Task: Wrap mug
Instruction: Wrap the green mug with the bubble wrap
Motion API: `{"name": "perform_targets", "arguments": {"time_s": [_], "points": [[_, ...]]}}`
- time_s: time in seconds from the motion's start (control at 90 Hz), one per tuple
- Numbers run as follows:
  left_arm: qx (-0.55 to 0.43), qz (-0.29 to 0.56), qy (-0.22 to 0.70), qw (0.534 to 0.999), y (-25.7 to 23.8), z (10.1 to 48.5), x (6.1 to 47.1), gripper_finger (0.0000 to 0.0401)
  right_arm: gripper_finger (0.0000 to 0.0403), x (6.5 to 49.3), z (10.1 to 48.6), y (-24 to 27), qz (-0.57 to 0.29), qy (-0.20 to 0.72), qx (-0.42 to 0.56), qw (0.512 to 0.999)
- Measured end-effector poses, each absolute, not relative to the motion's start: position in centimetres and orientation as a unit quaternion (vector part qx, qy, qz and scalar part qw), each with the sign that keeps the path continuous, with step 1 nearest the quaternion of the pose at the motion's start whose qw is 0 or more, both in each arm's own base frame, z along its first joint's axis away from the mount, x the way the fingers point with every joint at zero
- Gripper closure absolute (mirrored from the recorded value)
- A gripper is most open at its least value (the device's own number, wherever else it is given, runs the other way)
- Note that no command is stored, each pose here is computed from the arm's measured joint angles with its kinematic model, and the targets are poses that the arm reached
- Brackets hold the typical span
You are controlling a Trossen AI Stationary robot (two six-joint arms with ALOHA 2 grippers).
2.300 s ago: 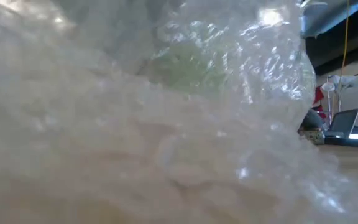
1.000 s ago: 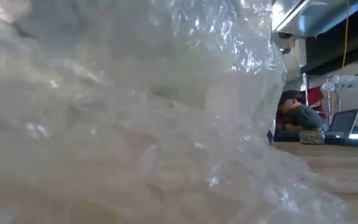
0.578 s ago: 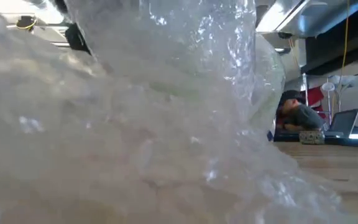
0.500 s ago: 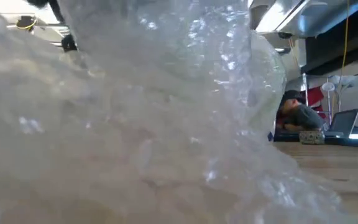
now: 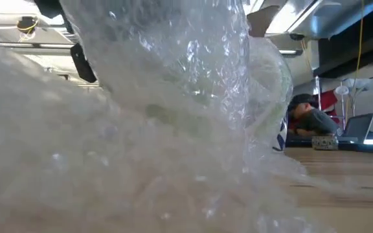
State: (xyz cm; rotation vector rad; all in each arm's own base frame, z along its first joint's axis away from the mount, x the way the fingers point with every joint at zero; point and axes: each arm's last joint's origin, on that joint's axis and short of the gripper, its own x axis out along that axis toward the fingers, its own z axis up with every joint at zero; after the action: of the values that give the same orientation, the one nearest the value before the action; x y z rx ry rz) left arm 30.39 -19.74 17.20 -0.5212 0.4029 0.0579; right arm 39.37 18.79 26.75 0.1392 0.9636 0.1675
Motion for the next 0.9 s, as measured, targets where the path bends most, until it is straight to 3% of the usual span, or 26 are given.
{"name": "perform_targets", "arguments": {"time_s": [0.311,0.522,0.9], "points": [[-0.254,0.034,0.199,0.946,-19.4,17.1,30.6,0.0401,0.0403,39.9,26.7,19.4,0.095,0.432,0.049,0.896],[-0.25,0.034,0.201,0.946,-19.4,17.0,30.5,0.0401,0.0403,40.3,24.0,19.1,0.079,0.478,0.054,0.873],[-0.26,0.029,0.183,0.948,-19.6,17.3,30.6,0.0401,0.0403,39.9,23.2,17.7,0.033,0.523,0.049,0.85]]}}
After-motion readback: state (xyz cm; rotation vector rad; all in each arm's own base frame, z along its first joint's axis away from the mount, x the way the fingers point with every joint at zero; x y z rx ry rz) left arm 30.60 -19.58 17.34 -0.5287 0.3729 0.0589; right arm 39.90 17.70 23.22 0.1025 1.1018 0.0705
